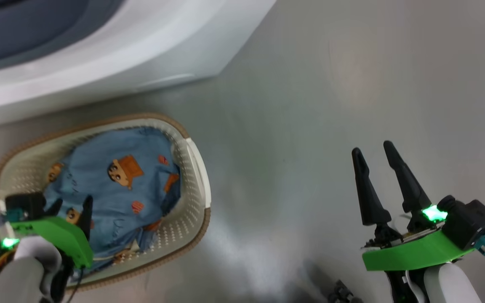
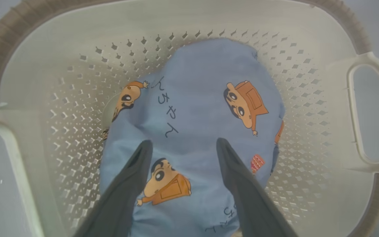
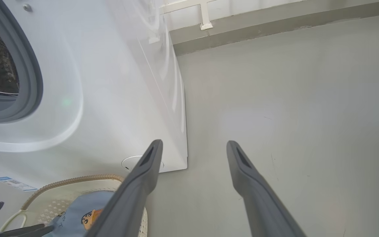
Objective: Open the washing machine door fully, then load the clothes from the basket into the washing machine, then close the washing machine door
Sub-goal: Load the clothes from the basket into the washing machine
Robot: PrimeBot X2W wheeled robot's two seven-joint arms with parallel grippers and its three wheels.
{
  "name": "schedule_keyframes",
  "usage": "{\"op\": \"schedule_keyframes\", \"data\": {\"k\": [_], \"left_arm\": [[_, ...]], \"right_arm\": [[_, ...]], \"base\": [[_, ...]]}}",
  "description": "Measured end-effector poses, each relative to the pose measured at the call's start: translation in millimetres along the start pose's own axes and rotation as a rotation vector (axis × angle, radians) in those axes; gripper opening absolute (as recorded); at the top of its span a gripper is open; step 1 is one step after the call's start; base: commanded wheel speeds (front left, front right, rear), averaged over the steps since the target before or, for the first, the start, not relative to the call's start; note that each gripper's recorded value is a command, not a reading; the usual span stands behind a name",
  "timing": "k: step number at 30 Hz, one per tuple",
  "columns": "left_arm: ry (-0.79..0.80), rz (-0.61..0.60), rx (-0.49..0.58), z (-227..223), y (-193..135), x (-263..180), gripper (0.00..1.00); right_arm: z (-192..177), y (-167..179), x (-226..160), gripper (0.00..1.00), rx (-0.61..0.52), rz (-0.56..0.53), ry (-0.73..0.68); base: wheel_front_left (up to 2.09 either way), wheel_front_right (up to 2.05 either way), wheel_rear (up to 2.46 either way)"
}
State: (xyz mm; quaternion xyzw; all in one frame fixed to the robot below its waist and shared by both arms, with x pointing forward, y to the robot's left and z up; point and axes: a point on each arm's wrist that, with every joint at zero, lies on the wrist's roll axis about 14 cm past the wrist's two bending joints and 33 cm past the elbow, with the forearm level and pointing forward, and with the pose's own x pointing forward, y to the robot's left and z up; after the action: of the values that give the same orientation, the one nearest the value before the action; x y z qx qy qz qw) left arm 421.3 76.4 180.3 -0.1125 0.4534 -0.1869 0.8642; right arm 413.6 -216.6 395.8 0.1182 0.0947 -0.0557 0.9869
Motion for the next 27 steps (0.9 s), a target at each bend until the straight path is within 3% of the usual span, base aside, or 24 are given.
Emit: {"op": "schedule_keyframes", "data": {"k": [10, 23, 25, 27], "left_arm": [[0.041, -0.029, -0.042, -12.8, 6.3, 45.5, 1.0], [0.087, -0.041, 0.009, -29.6, 13.6, 75.5, 1.0], [0.093, -0.039, 0.018, -30.5, 14.7, 79.3, 0.74], [0.094, -0.035, 0.024, -29.4, 15.5, 84.3, 0.66]], "right_arm": [[-30.4, -6.2, 20.4, 1.0, -0.022, -0.006, 0.065], [-53.3, -12.8, 25.5, 1.0, -0.039, -0.019, 0.116], [-53.5, -14.4, 26.1, 1.0, -0.044, -0.023, 0.115], [-54.2, -16.7, 27.2, 1.0, -0.05, -0.028, 0.114]], "base": [[0.0, 0.0, 0.0], [0.0, 0.0, 0.0], [0.0, 0.0, 0.0], [0.0, 0.0, 0.0]]}}
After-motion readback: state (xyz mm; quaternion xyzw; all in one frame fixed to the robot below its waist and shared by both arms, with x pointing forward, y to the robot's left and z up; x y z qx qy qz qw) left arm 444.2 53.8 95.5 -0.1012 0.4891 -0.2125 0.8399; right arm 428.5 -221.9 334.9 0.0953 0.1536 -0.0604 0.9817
